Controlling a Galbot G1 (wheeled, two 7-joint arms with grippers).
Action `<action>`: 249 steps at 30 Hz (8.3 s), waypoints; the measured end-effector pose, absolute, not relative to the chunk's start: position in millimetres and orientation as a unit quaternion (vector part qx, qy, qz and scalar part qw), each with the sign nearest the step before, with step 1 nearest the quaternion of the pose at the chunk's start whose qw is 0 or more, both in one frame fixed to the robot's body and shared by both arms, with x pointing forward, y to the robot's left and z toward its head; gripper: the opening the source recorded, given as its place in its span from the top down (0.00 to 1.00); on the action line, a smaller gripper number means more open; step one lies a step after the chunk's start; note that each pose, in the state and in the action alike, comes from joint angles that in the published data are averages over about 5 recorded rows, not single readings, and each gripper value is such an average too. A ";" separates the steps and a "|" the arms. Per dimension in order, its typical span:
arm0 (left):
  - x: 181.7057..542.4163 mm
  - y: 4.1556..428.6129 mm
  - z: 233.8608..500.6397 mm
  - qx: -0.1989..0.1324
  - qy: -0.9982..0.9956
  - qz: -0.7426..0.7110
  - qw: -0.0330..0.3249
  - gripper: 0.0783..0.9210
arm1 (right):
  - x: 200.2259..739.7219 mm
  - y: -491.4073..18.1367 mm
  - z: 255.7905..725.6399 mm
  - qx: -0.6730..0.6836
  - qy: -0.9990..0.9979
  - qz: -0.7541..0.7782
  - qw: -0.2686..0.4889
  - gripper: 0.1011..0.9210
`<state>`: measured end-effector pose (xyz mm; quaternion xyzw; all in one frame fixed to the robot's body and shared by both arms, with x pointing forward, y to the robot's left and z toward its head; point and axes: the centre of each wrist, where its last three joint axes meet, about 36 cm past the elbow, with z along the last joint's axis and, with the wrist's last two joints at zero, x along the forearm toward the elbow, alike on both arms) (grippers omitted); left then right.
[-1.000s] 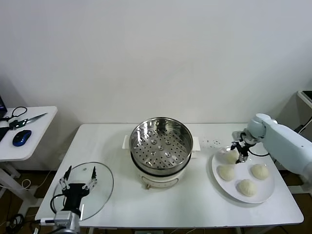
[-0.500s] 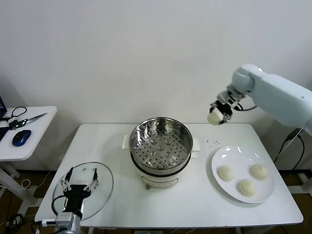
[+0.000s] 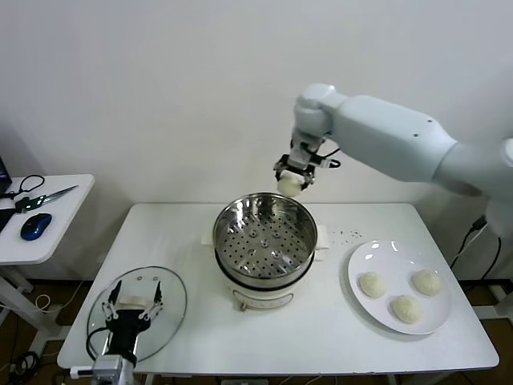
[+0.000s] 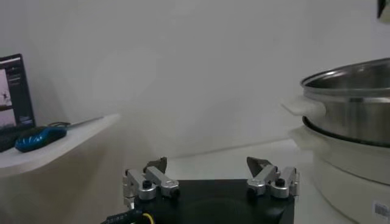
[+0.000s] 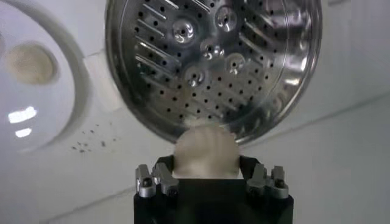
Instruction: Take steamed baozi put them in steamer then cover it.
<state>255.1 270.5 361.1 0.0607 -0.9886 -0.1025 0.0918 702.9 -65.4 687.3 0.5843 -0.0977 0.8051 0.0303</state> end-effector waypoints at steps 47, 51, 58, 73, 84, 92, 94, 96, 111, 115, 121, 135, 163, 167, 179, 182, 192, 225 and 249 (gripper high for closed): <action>242.7 274.3 360.8 0.074 -0.987 -0.104 0.100 0.12 | 695.5 -80.1 675.8 0.596 -0.072 0.799 0.022 0.12; 241.8 274.3 363.1 0.074 -0.987 -0.107 0.099 0.12 | 694.5 -124.5 696.0 0.598 -0.158 0.783 0.068 0.12; 241.6 271.6 368.8 0.072 -0.987 -0.111 0.092 0.12 | 680.6 -215.8 688.6 0.593 -0.342 0.706 0.183 0.12; 242.2 272.5 370.2 0.075 -0.986 -0.114 0.091 0.12 | 627.1 -363.5 567.5 0.542 -0.540 0.516 0.386 0.12; 243.5 272.8 366.6 0.077 -0.985 -0.120 0.095 0.12 | 602.1 -396.6 487.5 0.517 -0.548 0.481 0.449 0.12; 242.6 272.3 365.0 0.076 -0.985 -0.121 0.098 0.12 | 605.4 -400.4 464.7 0.503 -0.555 0.473 0.463 0.12; 242.2 272.6 364.8 0.076 -0.985 -0.122 0.099 0.12 | 606.5 -400.1 460.2 0.502 -0.556 0.471 0.466 0.12; 241.8 273.1 364.4 0.077 -0.985 -0.122 0.100 0.12 | 607.5 -399.3 456.0 0.501 -0.556 0.470 0.468 0.12; 241.3 271.1 362.1 0.074 -0.985 -0.122 0.102 0.12 | 609.4 -398.2 444.3 0.501 -0.559 0.460 0.474 0.26; 240.8 270.6 361.9 0.073 -0.985 -0.121 0.103 0.12 | 609.4 -401.4 449.3 0.499 -0.564 0.458 0.473 0.26; 241.4 269.7 363.3 0.071 -0.985 -0.121 0.100 0.12 | 622.2 -404.1 480.9 0.493 -0.577 0.461 0.459 0.26; 240.9 258.5 362.8 0.060 -0.987 -0.111 0.098 0.12 | 677.9 -327.6 659.1 0.492 -0.618 0.495 0.362 0.26; 229.9 257.4 356.7 0.049 -0.988 -0.109 0.102 0.12 | 676.7 -53.3 634.6 0.570 -0.544 0.522 0.324 0.26; 228.0 258.7 354.7 0.050 -0.987 -0.109 0.104 0.12 | 670.7 -34.0 611.7 0.578 -0.531 0.524 0.329 0.26; 227.5 258.9 353.0 0.051 -0.987 -0.107 0.106 0.12 | 659.7 -15.8 573.7 0.586 -0.513 0.527 0.340 0.23; 227.6 259.1 353.0 0.052 -0.987 -0.107 0.106 0.12 | 659.3 -14.6 573.5 0.586 -0.514 0.526 0.340 0.16; 229.8 259.0 353.8 0.053 -0.987 -0.109 0.105 0.12 | 664.9 -36.5 602.3 0.591 -0.516 0.524 0.333 0.12; 237.3 258.5 358.9 0.067 -0.985 -0.123 0.106 0.12 | 580.7 -383.2 556.6 0.532 -0.525 0.507 0.429 0.12; 237.3 258.2 349.8 0.076 -0.982 -0.126 0.119 0.12 | 550.6 -437.4 457.4 0.506 -0.494 0.505 0.495 0.12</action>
